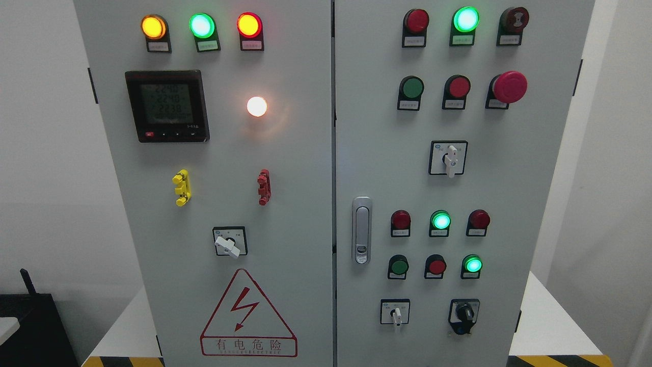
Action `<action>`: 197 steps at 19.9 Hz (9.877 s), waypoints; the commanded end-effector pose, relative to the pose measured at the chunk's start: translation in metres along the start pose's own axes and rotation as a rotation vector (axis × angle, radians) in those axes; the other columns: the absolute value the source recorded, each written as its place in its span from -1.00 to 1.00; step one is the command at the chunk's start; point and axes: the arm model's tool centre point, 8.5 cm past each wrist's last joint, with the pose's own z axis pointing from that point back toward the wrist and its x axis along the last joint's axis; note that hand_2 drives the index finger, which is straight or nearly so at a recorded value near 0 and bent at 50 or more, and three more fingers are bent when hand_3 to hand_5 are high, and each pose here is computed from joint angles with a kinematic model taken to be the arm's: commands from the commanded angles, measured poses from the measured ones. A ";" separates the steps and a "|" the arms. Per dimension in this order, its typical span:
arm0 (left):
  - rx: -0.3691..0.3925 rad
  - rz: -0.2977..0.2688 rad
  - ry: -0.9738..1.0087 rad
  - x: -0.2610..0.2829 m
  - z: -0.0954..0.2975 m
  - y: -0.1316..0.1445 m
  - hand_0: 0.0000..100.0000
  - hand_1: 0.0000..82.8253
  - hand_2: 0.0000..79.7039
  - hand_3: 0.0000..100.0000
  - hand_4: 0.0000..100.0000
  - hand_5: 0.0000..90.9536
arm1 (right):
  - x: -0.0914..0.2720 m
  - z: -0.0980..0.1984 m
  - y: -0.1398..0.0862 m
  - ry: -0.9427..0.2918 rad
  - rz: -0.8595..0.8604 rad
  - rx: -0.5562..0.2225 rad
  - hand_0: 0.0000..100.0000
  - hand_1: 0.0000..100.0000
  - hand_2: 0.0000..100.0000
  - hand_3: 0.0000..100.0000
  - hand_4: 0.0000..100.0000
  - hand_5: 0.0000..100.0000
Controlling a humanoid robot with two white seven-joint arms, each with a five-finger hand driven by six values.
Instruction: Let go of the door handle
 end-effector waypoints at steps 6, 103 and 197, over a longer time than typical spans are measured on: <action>0.004 0.013 0.016 -0.006 0.001 0.001 -0.76 -0.06 -1.00 -1.00 -1.00 -1.00 | 0.007 -0.006 -0.002 -0.030 0.021 -0.001 -0.19 -1.00 -1.00 -0.83 -1.00 -1.00; 0.004 0.013 0.016 -0.006 0.001 0.001 -0.76 -0.06 -1.00 -1.00 -1.00 -1.00 | 0.080 -0.143 0.053 -0.289 1.347 -0.246 -0.18 -0.68 -1.00 1.00 1.00 0.95; 0.004 0.013 0.016 -0.006 0.001 0.001 -0.76 -0.06 -1.00 -1.00 -1.00 -1.00 | 0.149 -0.185 0.041 -0.269 1.384 -0.367 -0.20 -0.88 1.00 1.00 0.97 0.86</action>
